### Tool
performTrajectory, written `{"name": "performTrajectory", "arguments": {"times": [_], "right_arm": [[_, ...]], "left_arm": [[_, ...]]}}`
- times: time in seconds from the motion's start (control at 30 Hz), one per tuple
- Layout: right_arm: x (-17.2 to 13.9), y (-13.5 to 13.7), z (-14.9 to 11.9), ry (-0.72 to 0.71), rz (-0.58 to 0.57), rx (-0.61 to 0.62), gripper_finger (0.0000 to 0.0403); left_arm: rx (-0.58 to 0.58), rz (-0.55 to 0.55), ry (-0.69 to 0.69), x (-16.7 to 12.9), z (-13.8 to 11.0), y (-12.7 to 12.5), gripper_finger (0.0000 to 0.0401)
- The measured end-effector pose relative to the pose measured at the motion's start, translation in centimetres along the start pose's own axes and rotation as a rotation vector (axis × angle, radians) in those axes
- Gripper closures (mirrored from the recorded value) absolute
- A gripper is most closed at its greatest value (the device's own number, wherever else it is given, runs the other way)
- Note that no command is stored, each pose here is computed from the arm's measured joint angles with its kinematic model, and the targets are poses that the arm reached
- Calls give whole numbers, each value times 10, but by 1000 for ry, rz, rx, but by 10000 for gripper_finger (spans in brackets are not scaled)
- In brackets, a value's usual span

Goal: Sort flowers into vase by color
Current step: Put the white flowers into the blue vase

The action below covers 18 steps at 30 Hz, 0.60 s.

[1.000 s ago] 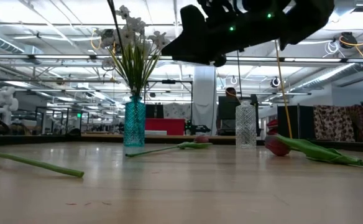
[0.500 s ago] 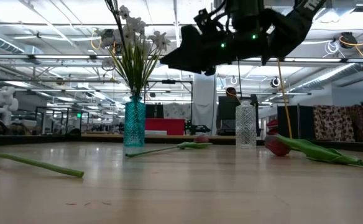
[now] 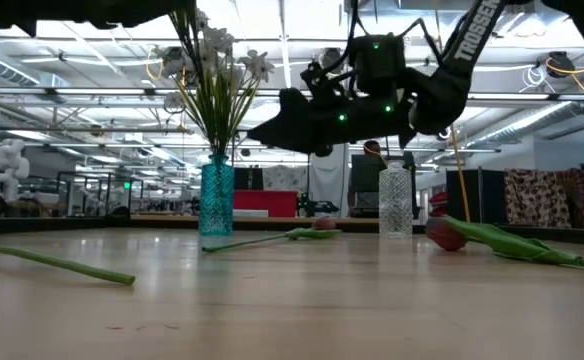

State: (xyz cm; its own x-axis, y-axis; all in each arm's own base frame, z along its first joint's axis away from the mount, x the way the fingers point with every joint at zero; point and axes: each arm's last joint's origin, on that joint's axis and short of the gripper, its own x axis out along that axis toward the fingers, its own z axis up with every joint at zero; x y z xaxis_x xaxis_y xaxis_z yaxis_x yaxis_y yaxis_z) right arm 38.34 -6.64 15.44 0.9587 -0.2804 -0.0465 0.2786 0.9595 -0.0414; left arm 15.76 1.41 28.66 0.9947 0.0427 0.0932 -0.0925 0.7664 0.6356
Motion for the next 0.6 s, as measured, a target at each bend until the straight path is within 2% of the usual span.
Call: {"name": "performTrajectory", "arguments": {"times": [0.3,0.6], "right_arm": [[20,4,-3,-6,53,-2,193],[28,5,-7,51,52,-7,193]], "left_arm": [[-93,58,48,0,-13,14,388],[-197,62,7,-1,-13,20,388]]}}
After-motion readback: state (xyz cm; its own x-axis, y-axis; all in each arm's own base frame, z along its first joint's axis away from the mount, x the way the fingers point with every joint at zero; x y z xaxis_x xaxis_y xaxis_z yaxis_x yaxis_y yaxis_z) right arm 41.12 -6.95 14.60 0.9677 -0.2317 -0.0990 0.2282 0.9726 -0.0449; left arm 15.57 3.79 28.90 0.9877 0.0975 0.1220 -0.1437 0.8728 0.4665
